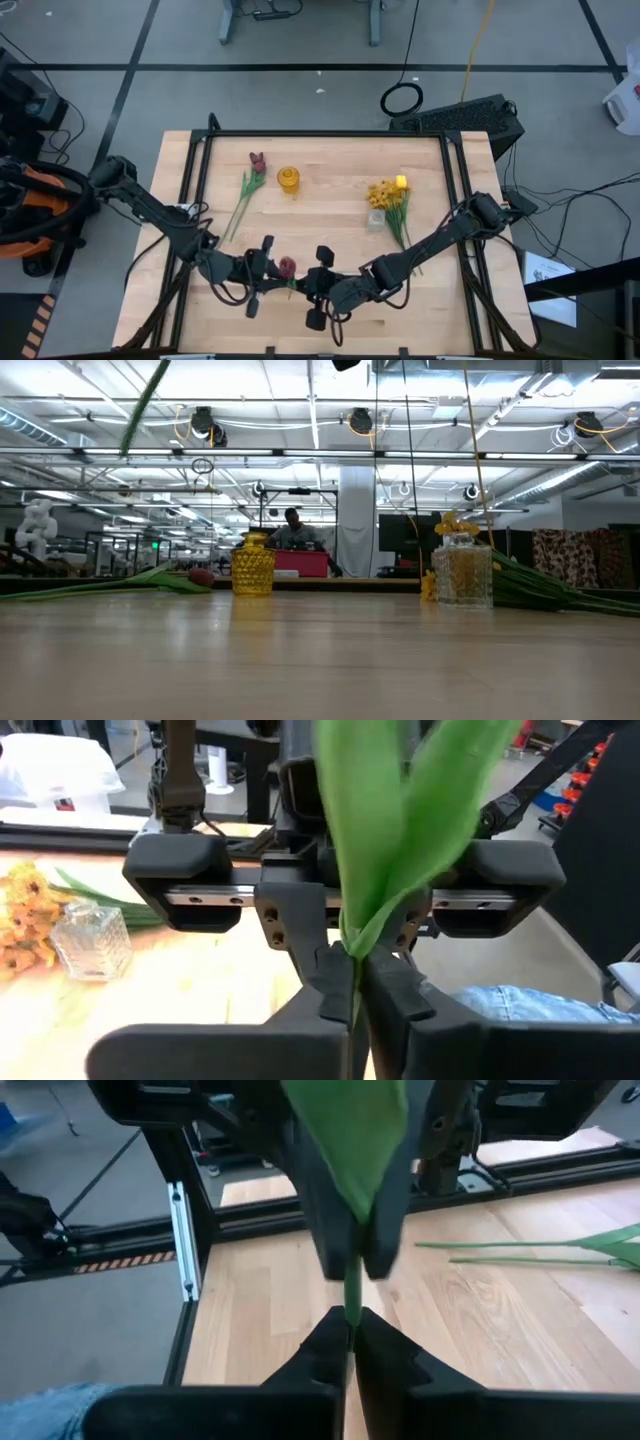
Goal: Sort flowers into vase by color
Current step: Put the red flower into the yellow vase
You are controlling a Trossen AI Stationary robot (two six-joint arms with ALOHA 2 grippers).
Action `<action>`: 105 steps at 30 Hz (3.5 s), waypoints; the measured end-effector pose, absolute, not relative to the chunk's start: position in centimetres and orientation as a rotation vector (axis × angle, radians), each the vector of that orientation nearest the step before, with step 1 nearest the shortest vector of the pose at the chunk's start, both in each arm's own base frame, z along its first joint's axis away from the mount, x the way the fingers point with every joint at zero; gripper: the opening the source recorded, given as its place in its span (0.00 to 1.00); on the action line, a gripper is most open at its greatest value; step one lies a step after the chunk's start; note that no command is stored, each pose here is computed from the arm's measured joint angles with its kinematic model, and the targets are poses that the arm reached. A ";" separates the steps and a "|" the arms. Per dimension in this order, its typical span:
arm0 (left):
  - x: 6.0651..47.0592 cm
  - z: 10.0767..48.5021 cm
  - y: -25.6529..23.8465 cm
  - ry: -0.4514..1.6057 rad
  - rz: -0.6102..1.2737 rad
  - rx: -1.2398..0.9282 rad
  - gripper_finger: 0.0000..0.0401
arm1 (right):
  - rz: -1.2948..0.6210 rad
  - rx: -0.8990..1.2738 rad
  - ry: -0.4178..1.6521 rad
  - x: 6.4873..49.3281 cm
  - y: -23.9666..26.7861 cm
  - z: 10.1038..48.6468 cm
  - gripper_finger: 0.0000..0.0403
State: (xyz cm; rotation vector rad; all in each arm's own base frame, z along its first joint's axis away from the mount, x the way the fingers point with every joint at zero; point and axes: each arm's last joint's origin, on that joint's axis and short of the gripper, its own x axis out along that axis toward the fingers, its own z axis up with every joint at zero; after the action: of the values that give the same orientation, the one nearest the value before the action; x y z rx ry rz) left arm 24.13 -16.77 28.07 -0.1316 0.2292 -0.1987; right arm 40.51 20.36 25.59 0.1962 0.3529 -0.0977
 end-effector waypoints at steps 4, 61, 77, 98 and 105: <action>22.9 29.6 -15.9 0.206 -0.203 -0.116 0.04 | -0.100 0.178 0.374 39.9 20.6 25.9 0.13; 15.5 22.6 10.6 -0.186 0.422 -0.087 0.02 | -0.347 -0.308 0.519 39.8 21.2 20.4 0.33; 16.6 21.0 11.3 -0.163 0.498 -0.215 0.06 | -0.323 -0.327 0.548 40.6 19.7 20.3 0.33; 17.3 20.2 11.0 -0.119 0.483 -0.287 0.07 | -0.321 -0.316 0.546 40.6 19.7 20.3 0.33; 17.2 19.9 11.1 -0.110 0.546 -0.335 0.07 | -0.299 -0.308 0.552 40.6 19.8 20.3 0.33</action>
State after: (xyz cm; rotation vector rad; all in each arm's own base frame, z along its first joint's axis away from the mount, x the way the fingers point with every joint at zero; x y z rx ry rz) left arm 17.23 11.12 19.89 -0.3353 -0.1097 0.5457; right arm 40.65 19.79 20.30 -0.3079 0.5520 -0.2994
